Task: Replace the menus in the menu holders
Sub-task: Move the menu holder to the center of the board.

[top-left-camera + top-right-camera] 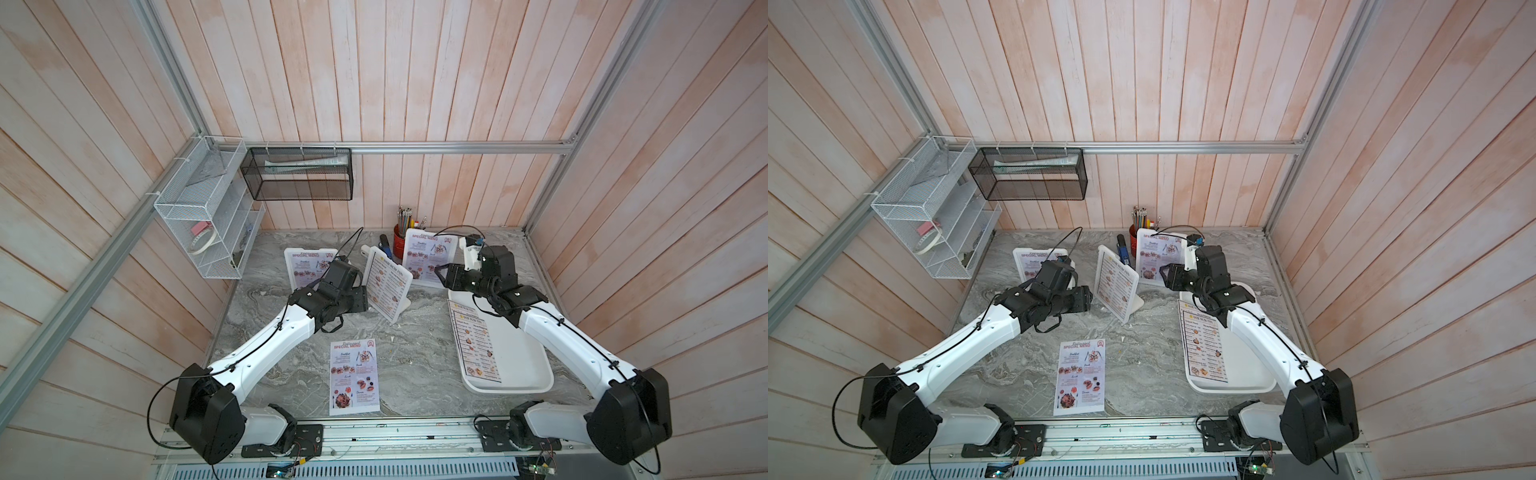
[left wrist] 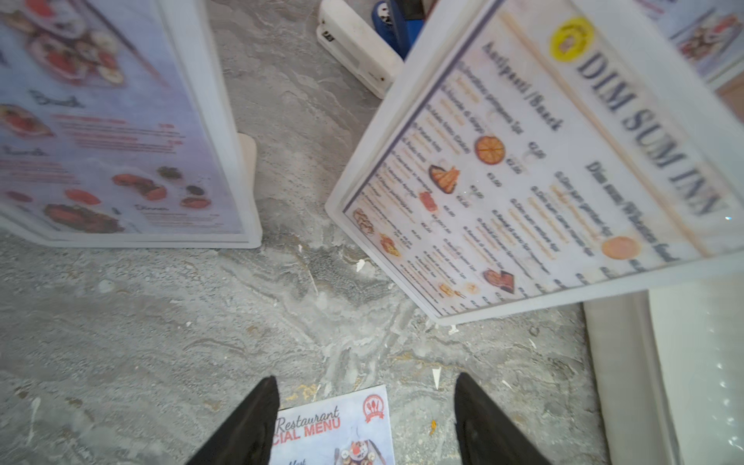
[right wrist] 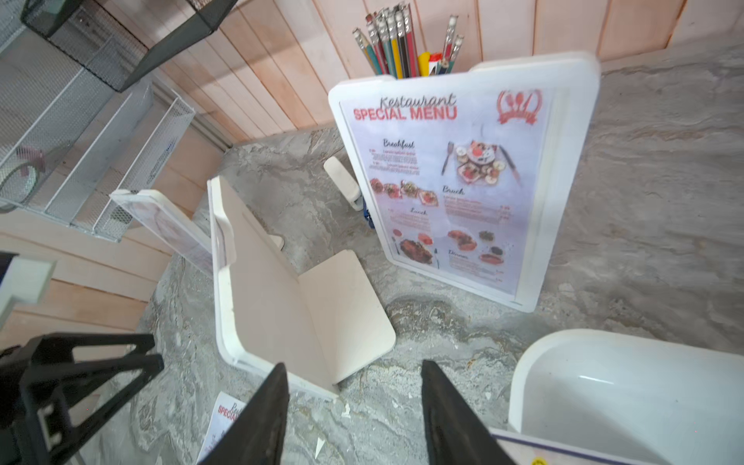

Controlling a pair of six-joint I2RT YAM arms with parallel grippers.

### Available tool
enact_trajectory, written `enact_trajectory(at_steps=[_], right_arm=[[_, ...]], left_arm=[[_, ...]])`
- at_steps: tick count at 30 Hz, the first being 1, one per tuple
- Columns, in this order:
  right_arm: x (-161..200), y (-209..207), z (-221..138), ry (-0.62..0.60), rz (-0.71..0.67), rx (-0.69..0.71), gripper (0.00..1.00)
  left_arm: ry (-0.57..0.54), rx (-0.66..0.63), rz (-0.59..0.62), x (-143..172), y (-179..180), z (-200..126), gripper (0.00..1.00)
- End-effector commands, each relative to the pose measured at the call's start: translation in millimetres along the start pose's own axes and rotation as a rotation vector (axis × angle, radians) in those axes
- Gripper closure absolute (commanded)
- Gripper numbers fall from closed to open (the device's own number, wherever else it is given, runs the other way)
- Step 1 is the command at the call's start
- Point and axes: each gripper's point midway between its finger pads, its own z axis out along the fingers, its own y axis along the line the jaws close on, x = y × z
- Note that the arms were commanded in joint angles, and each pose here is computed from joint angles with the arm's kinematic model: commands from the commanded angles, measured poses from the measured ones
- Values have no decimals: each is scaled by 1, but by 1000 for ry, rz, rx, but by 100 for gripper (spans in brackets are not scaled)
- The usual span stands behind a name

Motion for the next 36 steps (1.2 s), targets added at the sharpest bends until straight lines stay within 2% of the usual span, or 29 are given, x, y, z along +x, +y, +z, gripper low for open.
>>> enact_trajectory(at_steps=[1,7,10,16,21,25,36], right_arm=[[-11,45,-14,-47,-105,-124,46],[-14,120,-14,-74,-219,-258,45],[-12,156,1,-61,-251,-331,44],[-13,203,44,-63,-282,-405,39],[-6,217,94,-47,-292,-393,38],[6,216,130,-27,-289,-365,38],[35,211,204,1,-271,-367,37]], left_arm=[[-10,-108,-92,-2,40,-3,25],[15,-182,-229,4,94,-2,19],[53,-194,-330,16,120,4,19],[44,-227,-502,32,161,0,18],[62,-234,-574,37,180,3,18],[68,-232,-593,38,181,4,18],[54,-237,-538,52,174,-12,18]])
